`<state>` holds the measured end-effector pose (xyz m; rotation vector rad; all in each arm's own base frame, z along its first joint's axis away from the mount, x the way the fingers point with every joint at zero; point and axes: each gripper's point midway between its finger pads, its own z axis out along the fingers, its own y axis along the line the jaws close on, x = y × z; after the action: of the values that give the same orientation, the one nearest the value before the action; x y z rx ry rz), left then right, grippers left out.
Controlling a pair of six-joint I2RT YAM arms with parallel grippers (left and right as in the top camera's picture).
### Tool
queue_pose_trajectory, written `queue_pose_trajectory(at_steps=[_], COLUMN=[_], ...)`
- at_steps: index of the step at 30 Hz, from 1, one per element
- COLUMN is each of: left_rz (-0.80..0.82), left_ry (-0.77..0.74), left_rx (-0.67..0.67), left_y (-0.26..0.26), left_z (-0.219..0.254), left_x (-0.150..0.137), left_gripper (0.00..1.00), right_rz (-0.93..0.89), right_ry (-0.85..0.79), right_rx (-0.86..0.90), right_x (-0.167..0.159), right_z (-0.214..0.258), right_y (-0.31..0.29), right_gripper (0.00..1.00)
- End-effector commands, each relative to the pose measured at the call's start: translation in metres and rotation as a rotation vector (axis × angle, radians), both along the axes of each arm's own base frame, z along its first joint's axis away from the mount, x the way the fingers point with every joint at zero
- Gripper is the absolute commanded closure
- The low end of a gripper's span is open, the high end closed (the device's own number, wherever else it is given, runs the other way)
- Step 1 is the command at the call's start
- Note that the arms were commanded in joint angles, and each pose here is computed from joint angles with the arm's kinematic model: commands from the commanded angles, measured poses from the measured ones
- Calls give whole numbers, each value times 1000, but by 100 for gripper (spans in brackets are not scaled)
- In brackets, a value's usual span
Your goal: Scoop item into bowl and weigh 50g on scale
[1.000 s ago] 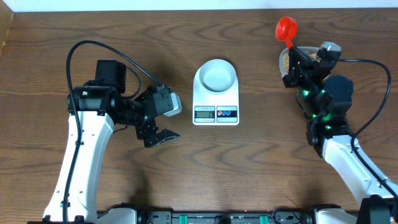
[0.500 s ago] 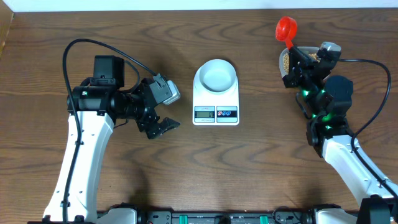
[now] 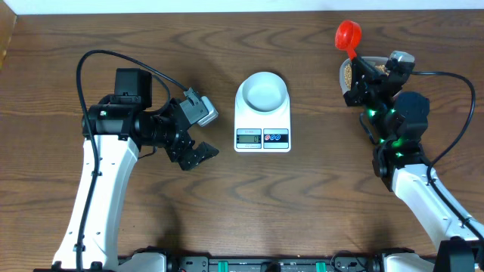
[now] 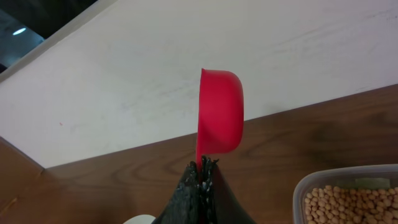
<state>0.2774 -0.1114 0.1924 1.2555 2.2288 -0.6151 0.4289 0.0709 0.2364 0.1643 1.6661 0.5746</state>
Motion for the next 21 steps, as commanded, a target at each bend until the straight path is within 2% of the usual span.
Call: queue_pose_trajectory(at_steps=[1, 10, 18, 21], left_rz=[17, 58, -5, 25], left_ry=[-7, -54, -56, -48], left_rx=[3, -13, 42, 39], left_y=[1, 1, 7, 16], left_z=[5, 11, 3, 3], left_x=[3, 19, 8, 10], left_gripper=[2, 2, 2, 2], right_rz=[-8, -7, -6, -5], right_ry=[-27, -27, -27, -26], right_rx=[-13, -13, -13, -13], right_x=[5, 5, 4, 4], right_z=[10, 10, 10, 10], right_y=[-2, -2, -1, -1], right_gripper=[99, 99, 99, 99])
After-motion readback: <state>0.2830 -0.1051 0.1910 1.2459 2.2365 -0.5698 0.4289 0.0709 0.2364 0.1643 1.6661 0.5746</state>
